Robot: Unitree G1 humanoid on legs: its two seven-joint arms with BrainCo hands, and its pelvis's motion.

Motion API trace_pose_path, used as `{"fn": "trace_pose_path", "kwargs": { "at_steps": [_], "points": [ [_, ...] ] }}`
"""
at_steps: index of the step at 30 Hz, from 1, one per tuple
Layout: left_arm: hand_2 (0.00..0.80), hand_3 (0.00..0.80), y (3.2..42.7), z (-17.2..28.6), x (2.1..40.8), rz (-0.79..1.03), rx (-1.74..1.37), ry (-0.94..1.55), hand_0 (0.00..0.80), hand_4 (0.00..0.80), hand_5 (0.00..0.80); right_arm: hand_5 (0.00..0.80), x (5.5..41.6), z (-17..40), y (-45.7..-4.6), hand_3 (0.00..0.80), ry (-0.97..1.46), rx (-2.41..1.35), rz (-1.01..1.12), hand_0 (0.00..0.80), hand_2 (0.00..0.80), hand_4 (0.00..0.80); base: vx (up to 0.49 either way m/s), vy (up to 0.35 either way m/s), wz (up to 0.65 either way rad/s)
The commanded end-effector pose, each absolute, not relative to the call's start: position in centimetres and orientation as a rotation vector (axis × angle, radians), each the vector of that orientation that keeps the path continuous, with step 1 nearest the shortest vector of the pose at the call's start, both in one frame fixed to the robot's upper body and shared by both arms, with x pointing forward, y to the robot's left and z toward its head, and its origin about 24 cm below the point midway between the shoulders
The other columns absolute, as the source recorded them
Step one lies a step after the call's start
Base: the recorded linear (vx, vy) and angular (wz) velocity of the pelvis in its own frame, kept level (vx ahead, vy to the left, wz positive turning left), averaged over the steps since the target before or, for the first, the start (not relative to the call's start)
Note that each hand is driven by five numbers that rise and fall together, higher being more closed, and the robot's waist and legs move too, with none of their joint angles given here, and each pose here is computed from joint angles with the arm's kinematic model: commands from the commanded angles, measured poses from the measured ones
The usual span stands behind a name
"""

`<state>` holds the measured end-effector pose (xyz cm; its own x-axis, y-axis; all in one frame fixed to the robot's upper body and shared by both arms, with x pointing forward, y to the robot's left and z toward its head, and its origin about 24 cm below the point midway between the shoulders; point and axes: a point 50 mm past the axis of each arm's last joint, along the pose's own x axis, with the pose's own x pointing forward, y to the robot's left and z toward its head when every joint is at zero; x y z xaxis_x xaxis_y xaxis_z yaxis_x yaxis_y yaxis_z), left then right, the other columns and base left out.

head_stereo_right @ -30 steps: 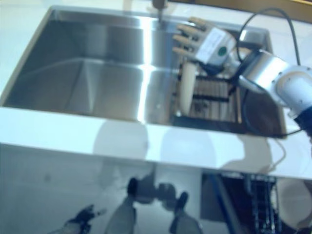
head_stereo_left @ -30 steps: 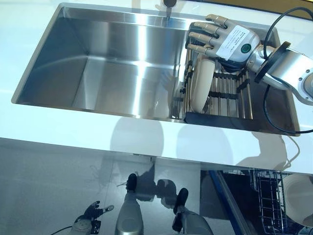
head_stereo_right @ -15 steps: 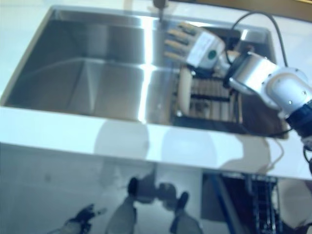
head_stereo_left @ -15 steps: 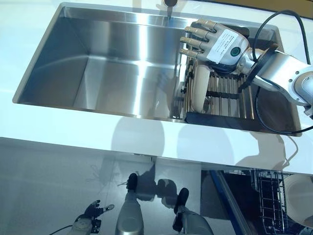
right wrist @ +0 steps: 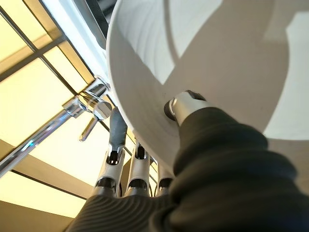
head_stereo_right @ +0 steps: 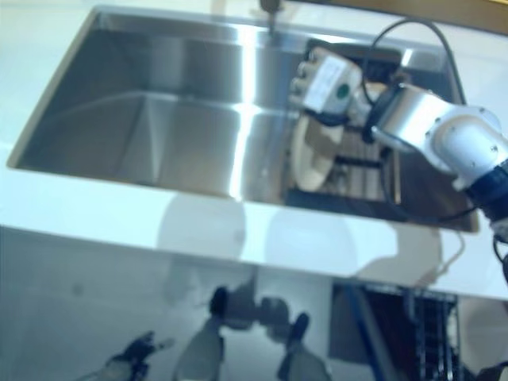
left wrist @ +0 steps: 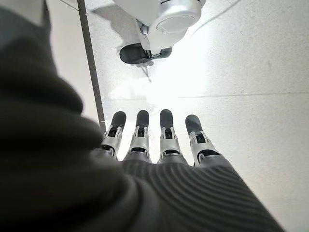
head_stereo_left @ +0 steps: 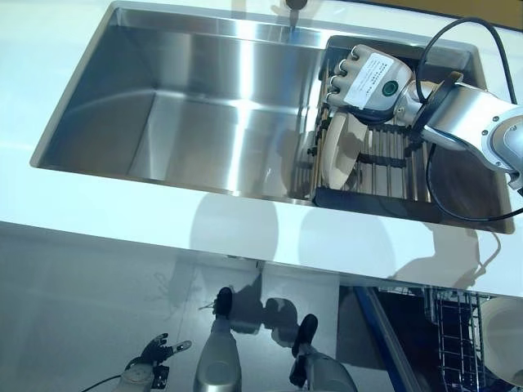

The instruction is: Take plates into dishwasher

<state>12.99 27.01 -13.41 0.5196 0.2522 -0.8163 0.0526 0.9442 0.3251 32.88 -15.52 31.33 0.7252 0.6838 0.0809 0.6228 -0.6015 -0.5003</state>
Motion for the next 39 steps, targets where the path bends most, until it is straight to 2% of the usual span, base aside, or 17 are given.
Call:
{"fn": "trace_pose_path", "kwargs": {
  "at_steps": [1,6,12,22,39],
  "points": [
    [0.000,0.000,28.1,-13.1,13.0,0.142,0.360,1.028,0.000,0.000,0.000,0.800,32.7,31.8,-15.4,0.800,-1.054,-2.447,0.134,0.800,0.800,0.800,0.000,0.000,0.00],
    [0.000,0.000,28.2,-13.3,12.5,0.146,0.371,1.038,0.000,0.000,0.000,0.800,32.7,32.6,-16.6,0.800,-1.049,-2.448,0.060,0.800,0.800,0.800,0.006,-0.003,0.00],
    [0.000,0.000,28.2,-13.4,12.0,0.150,0.391,1.056,0.000,0.000,0.000,0.800,32.3,35.3,-18.6,0.800,-1.020,-2.415,-0.156,0.800,0.800,0.800,0.044,-0.012,-0.06],
    [0.000,0.000,28.2,-14.1,10.0,0.133,0.408,1.128,0.000,0.000,0.000,0.800,31.3,38.2,-24.5,0.800,-0.731,-2.315,-0.507,0.800,0.800,0.800,0.068,0.015,-0.27],
    [0.000,0.000,27.7,-14.3,10.1,0.021,0.481,1.168,0.000,0.000,0.000,0.800,27.1,40.6,-36.6,0.800,-0.111,-2.010,-0.988,0.800,0.800,0.800,0.050,-0.002,-0.26]
  ]
}}
